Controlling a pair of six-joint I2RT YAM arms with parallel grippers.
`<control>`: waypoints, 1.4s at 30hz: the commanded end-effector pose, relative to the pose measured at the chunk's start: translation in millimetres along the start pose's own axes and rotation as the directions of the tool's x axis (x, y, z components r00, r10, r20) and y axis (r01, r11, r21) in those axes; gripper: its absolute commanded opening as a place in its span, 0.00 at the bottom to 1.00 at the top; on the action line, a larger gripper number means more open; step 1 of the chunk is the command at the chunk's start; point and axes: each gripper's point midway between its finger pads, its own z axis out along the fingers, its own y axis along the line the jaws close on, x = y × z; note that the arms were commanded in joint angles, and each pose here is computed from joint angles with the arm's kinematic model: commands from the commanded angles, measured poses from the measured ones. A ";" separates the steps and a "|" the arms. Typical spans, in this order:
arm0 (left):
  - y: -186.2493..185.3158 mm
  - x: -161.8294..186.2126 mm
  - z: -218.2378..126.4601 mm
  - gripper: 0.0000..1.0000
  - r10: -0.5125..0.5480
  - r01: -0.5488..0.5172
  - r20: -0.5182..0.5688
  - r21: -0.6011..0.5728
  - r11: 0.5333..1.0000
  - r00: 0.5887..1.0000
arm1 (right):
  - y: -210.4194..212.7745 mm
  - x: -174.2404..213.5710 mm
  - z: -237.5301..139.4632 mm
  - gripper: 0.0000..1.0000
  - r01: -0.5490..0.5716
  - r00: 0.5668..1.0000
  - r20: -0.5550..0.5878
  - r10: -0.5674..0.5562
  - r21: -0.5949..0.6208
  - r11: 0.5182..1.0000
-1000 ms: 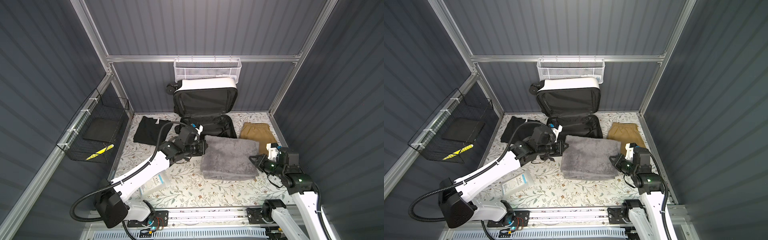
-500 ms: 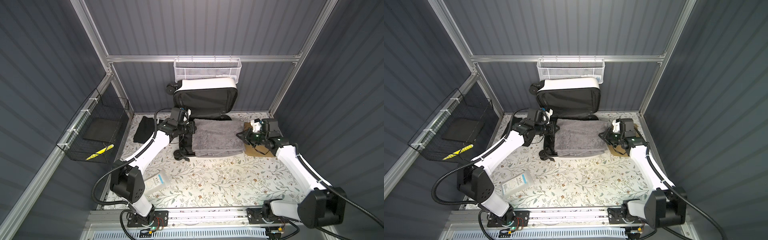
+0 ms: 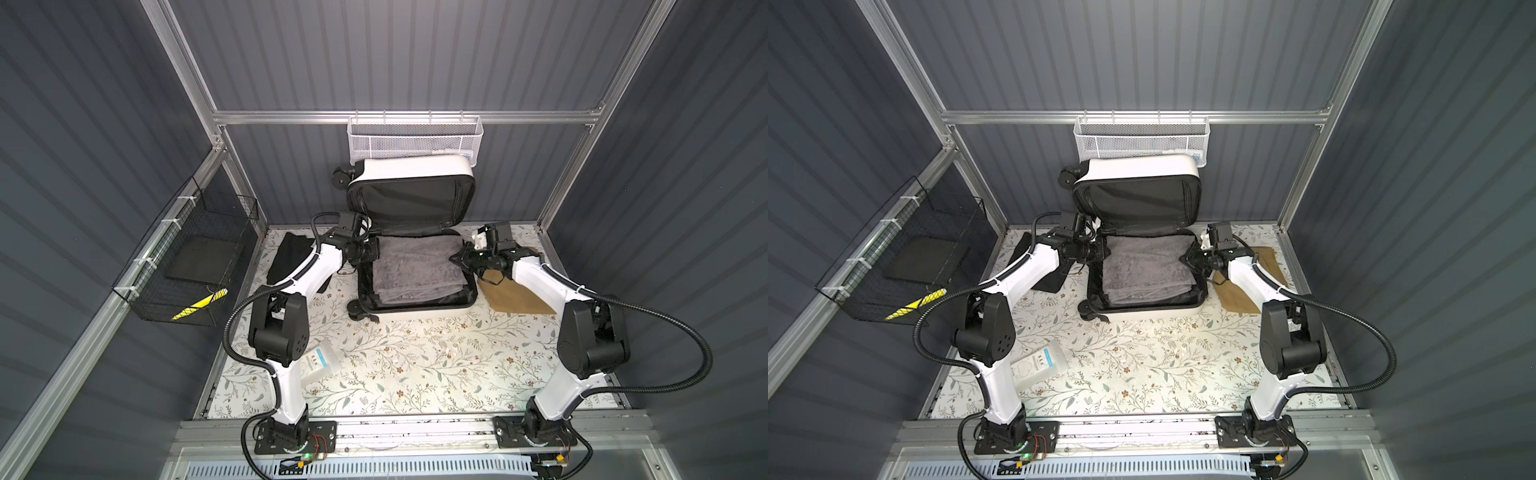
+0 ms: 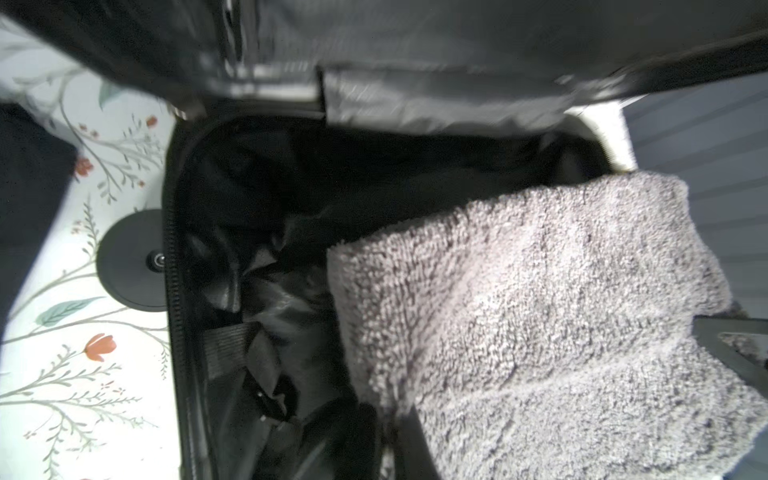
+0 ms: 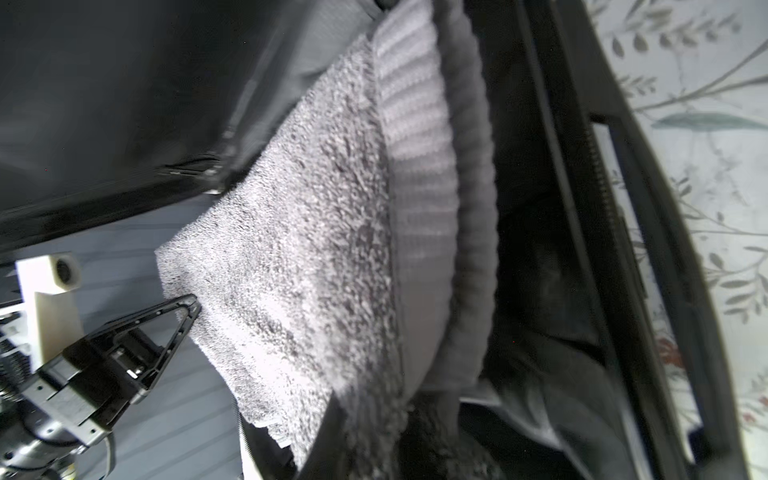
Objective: Pack the luggage
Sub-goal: 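Lower the towel into the suitcase base and open both grippers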
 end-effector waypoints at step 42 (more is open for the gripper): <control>-30.8 -0.2 -2.1 1.00 -0.038 0.038 -0.001 0.118 0.992 0.999 | 48.0 18.9 24.7 0.68 0.126 0.992 -0.031 -0.126 -0.002 0.992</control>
